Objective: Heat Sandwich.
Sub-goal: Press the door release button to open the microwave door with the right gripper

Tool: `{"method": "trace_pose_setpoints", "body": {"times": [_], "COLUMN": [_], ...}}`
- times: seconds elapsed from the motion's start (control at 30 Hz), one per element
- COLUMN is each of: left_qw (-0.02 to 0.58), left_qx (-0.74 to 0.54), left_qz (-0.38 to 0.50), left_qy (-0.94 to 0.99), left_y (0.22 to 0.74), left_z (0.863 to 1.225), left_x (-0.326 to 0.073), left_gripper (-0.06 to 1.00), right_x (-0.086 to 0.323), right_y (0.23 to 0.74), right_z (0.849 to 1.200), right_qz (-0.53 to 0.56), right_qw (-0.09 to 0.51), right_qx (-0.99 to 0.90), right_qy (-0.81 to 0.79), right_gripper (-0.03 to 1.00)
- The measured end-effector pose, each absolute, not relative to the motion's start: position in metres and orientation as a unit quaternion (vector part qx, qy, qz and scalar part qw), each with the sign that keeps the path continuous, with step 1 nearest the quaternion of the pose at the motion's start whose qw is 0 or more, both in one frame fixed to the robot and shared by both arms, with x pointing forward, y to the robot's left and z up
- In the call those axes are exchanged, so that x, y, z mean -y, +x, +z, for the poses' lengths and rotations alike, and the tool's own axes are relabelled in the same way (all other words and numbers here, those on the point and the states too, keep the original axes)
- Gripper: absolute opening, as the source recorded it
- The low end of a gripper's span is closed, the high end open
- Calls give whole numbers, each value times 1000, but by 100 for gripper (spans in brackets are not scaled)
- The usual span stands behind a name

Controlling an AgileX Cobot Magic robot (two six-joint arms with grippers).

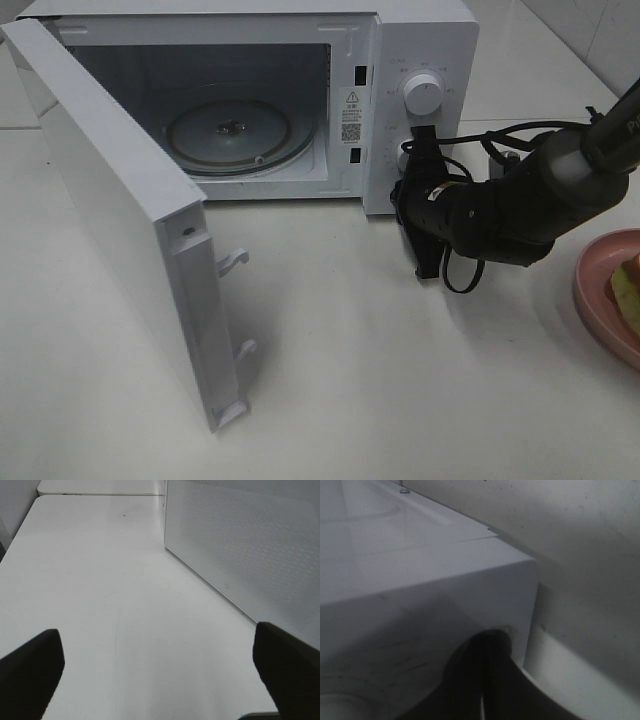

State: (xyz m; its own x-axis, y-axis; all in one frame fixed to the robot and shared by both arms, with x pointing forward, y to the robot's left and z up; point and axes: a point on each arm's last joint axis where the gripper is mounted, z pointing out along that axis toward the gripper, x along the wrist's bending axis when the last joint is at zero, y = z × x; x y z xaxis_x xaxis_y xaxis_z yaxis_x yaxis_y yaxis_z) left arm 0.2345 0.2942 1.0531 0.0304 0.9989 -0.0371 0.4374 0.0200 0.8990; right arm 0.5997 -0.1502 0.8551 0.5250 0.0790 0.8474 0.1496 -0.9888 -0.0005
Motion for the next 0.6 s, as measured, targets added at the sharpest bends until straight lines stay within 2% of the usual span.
{"method": "trace_pose_setpoints", "body": {"times": [0.6], "left_qw": [392], "left_qx": [-597], "left_qz": [358], "left_qy": [601], "left_y": [234], "left_z": [1053], "left_x": [-294], "left_gripper": [96], "right_x": [154], "right_y": [598], "right_z": [857], "right_qz": [-470], "right_qw": [53], "right_qx": [70], "right_qy": [-879], "right_gripper": [1]}}
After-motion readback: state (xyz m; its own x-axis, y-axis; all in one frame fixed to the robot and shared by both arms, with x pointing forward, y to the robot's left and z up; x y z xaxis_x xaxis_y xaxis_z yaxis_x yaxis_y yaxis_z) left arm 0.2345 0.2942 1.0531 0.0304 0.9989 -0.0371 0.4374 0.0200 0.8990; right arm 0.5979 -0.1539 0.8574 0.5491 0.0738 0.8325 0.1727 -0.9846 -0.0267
